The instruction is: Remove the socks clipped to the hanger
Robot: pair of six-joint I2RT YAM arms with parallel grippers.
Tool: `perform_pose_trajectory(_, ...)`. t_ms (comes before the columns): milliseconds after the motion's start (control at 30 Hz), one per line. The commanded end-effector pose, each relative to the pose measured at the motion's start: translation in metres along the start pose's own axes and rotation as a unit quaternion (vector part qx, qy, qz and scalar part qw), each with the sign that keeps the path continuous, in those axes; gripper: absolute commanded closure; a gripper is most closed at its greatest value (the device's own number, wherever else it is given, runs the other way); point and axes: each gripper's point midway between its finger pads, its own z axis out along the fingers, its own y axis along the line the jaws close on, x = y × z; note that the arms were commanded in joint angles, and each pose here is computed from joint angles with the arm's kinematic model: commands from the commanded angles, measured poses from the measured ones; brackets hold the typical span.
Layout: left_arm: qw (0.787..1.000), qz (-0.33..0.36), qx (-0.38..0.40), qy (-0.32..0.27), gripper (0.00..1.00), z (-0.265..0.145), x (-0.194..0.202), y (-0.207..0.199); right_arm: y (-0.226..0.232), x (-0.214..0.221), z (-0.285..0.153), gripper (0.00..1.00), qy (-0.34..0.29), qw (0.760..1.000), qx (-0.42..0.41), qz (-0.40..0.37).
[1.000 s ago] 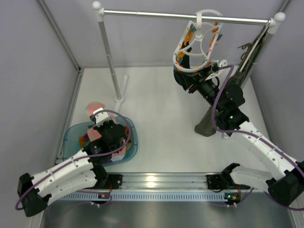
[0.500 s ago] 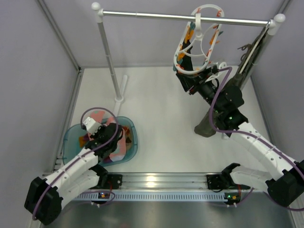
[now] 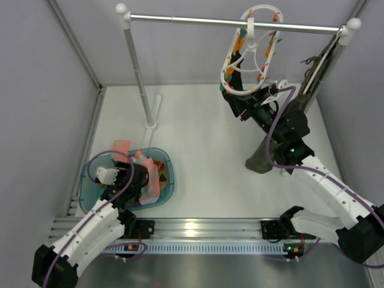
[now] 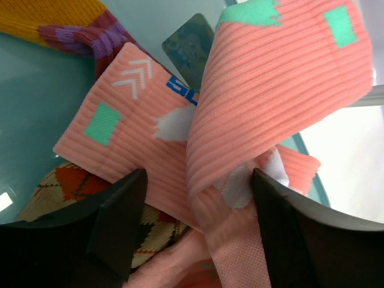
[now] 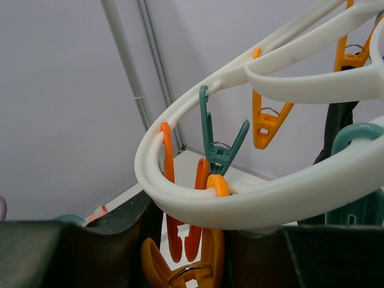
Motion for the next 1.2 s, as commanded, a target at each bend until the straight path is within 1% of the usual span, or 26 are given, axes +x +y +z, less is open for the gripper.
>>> perform_pose_trajectory(0, 1.0, 0.0, 0.016, 0.013, 0.24, -0.011, -0.008, -0.016, 0.006, 0.008, -0.007, 0.89, 0.017, 1.0, -0.02, 0.007)
perform_pose_trajectory(100, 0.998, 0.002, 0.057, 0.008, 0.05, -0.025, -0.027, -0.041, 0.005, 0.005, -0.01, 0.87, 0.017, 1.0, -0.018, 0.006)
perform_pose_trajectory(133, 0.998, 0.005, 0.068, 0.004, 0.02, -0.03, -0.034, -0.048, 0.005, 0.004, -0.011, 0.87, 0.016, 1.0, -0.018, 0.006)
perform_pose_trajectory(167, 0.996, 0.034, 0.083, 0.003, 0.02, -0.035, -0.04, -0.054, 0.005, 0.004, -0.012, 0.86, 0.018, 1.0, -0.017, 0.004)
perform_pose_trajectory(233, 0.992, 0.053, 0.112, -0.003, 0.02, -0.05, -0.058, -0.076, 0.005, 0.002, -0.014, 0.85, 0.019, 1.0, -0.016, 0.003)
perform_pose_trajectory(267, 0.988, 0.094, 0.124, 0.002, 0.02, -0.055, -0.059, -0.081, 0.007, 0.0, -0.016, 0.85, 0.018, 1.0, -0.021, 0.003)
perform_pose_trajectory(300, 0.985, 0.099, 0.143, 0.002, 0.02, -0.066, -0.069, -0.096, 0.008, 0.0, -0.017, 0.84, 0.021, 1.0, -0.022, 0.002)
perform_pose_trajectory(333, 0.979, 0.129, 0.156, 0.004, 0.02, -0.071, -0.072, -0.102, 0.009, 0.001, -0.018, 0.79, 0.025, 0.999, -0.024, 0.003)
perform_pose_trajectory(400, 0.971, 0.141, 0.193, 0.029, 0.01, -0.085, -0.072, -0.123, 0.012, 0.0, -0.024, 0.66, 0.028, 0.999, -0.029, 0.002)
perform_pose_trajectory(433, 0.961, 0.162, 0.223, 0.034, 0.01, -0.092, -0.072, -0.137, 0.012, 0.0, -0.026, 0.51, 0.029, 0.999, -0.029, 0.003)
perform_pose_trajectory(533, 0.931, 0.187, 0.302, 0.081, 0.01, -0.114, -0.055, -0.176, 0.015, -0.001, -0.036, 0.42, 0.034, 0.999, -0.027, 0.002)
perform_pose_trajectory(567, 0.914, 0.193, 0.348, 0.072, 0.02, -0.123, -0.056, -0.201, 0.017, -0.004, -0.04, 0.39, 0.034, 0.999, -0.028, 0.002)
perform_pose_trajectory(600, 0.885, 0.215, 0.398, 0.115, 0.01, -0.135, -0.032, -0.216, 0.016, -0.001, -0.044, 0.3, 0.043, 0.999, -0.026, 0.001)
perform_pose_trajectory(633, 0.859, 0.242, 0.435, 0.121, 0.01, -0.141, -0.022, -0.228, 0.018, -0.001, -0.047, 0.25, 0.045, 0.999, -0.027, 0.003)
perform_pose_trajectory(667, 0.828, 0.225, 0.502, 0.111, 0.01, -0.162, -0.024, -0.259, 0.02, -0.008, -0.05, 0.2, 0.041, 0.999, -0.028, 0.001)
perform_pose_trajectory(700, 0.789, 0.245, 0.542, 0.152, 0.01, -0.17, 0.004, -0.27, 0.022, -0.01, -0.052, 0.19, 0.042, 0.999, -0.029, -0.001)
perform_pose_trajectory(767, 0.735, 0.237, 0.622, 0.133, 0.02, -0.193, 0.007, -0.305, 0.025, -0.012, -0.059, 0.17, 0.054, 0.998, -0.033, -0.005)
perform_pose_trajectory(800, 0.717, 0.242, 0.641, 0.131, 0.01, -0.195, 0.014, -0.316, 0.026, -0.012, -0.062, 0.15, 0.061, 0.998, -0.034, -0.005)
perform_pose_trajectory(833, 0.687, 0.266, 0.658, 0.152, 0.01, -0.191, 0.039, -0.322, 0.032, -0.008, -0.067, 0.09, 0.076, 0.996, -0.046, -0.005)
perform_pose_trajectory(900, 0.652, 0.261, 0.702, 0.122, 0.02, -0.2, 0.04, -0.35, 0.04, -0.006, -0.074, 0.01, 0.093, 0.993, -0.068, -0.013)
perform_pose_trajectory(933, 0.635, 0.279, 0.707, 0.136, 0.01, -0.189, 0.064, -0.354, 0.046, -0.005, -0.077, 0.01, 0.102, 0.991, -0.082, -0.014)
perform_pose_trajectory(1000, 0.607, 0.269, 0.74, 0.108, 0.01, -0.198, 0.061, -0.381, 0.065, 0.0, -0.091, 0.0, 0.13, 0.983, -0.131, -0.009)
perform_pose_trajectory(1033, 0.601, 0.268, 0.745, 0.109, 0.02, -0.193, 0.068, -0.389, 0.071, 0.001, -0.096, 0.01, 0.138, 0.979, -0.149, -0.01)
perform_pose_trajectory(1067, 0.581, 0.271, 0.758, 0.12, 0.02, -0.189, 0.081, -0.4, 0.083, 0.002, -0.105, 0.01, 0.149, 0.972, -0.182, -0.004)
perform_pose_trajectory(1133, 0.585, 0.265, 0.758, 0.116, 0.01, -0.173, 0.09, -0.419, 0.098, 0.001, -0.118, 0.0, 0.158, 0.962, -0.223, -0.008)
perform_pose_trajectory(1167, 0.57, 0.257, 0.773, 0.101, 0.01, -0.18, 0.082, -0.44, 0.102, 0.0, -0.122, 0.01, 0.16, 0.959, -0.234, -0.007)
